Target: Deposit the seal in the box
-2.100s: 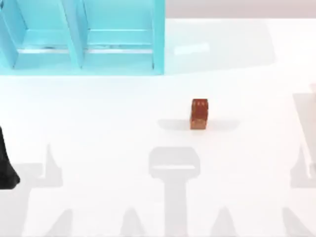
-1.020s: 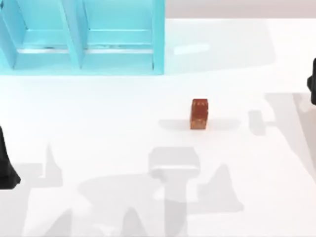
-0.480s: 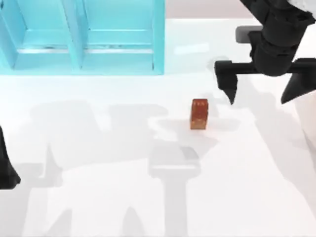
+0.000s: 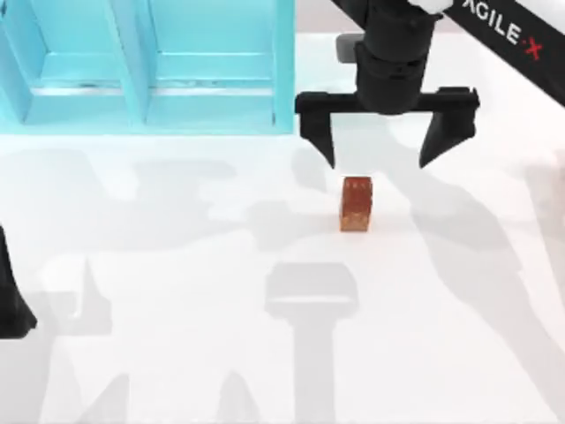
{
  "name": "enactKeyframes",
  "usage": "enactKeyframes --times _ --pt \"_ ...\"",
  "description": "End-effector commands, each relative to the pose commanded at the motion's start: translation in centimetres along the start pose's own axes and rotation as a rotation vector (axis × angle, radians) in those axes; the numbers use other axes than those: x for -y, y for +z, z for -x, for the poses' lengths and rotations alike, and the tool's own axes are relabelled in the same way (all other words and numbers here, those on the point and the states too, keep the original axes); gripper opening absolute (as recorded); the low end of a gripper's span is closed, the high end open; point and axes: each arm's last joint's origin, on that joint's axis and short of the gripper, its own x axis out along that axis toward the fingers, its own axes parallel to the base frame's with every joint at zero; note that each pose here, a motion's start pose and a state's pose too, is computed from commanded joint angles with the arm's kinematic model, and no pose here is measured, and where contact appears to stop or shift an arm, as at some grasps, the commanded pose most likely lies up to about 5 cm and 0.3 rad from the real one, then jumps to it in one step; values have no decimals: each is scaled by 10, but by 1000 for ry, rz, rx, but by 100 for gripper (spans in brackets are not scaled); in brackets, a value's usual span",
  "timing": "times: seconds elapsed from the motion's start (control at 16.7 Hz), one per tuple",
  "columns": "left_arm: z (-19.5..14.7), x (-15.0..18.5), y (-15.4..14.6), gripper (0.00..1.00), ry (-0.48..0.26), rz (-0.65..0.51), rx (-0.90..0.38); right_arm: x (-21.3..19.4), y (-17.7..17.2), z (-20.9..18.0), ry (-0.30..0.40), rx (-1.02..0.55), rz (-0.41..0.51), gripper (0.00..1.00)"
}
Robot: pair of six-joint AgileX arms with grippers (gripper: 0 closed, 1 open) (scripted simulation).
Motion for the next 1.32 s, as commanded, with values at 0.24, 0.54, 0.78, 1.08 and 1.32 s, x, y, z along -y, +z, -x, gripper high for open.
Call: enactKeyframes --times 0.24,0.54,0.78,1.08,1.32 --pt "0 0 0 100 0 0 0 -11 1 1 10 18 -5 100" --pt "0 0 0 100 0 0 0 -9 2 1 12 20 -9 100" --pt "0 0 0 100 0 0 0 -13 5 -23 12 20 -5 100" --pt "0 0 0 100 0 0 0 -13 5 -80 9 16 -5 100" --pt "0 0 0 100 0 0 0 -12 3 -99 10 18 -5 100"
